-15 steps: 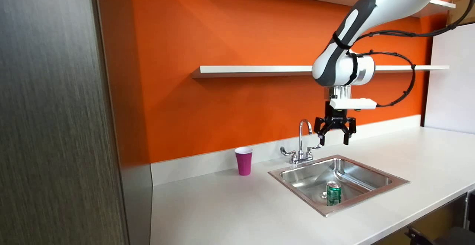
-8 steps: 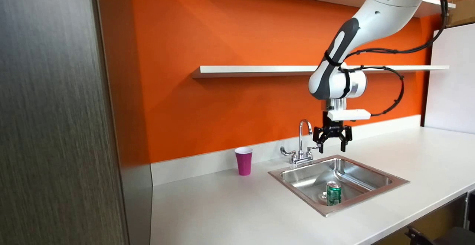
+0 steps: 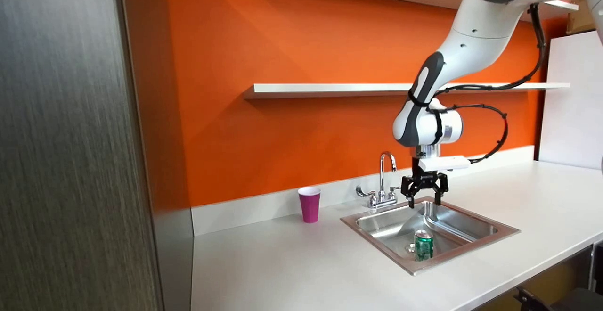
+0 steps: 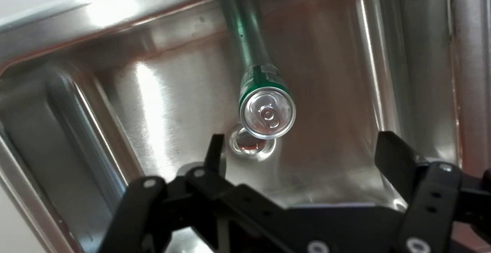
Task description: Take the green can out of the sink.
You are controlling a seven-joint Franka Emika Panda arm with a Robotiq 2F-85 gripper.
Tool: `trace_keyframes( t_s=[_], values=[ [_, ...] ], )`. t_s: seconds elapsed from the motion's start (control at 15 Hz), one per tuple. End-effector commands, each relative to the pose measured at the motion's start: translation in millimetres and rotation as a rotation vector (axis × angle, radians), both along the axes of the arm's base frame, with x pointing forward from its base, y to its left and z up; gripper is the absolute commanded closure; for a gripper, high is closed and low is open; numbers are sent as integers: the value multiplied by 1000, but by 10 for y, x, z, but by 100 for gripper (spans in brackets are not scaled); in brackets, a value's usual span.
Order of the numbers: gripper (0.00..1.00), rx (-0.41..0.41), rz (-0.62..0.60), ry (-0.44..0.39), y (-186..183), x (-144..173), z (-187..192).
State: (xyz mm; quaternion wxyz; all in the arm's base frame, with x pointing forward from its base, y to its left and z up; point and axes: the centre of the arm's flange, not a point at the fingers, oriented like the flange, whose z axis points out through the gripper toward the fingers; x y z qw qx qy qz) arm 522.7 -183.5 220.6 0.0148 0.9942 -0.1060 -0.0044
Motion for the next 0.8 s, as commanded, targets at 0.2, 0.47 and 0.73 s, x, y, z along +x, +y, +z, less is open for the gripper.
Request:
trace_keyframes(
  t_s=[0.2,0.47,0.73],
  values=[
    [0,-9,48,22,-81,79,-349],
    [0,-6,60,35,-72,48,-499],
    [0,-13,64,48,-79,40,-621]
  ],
)
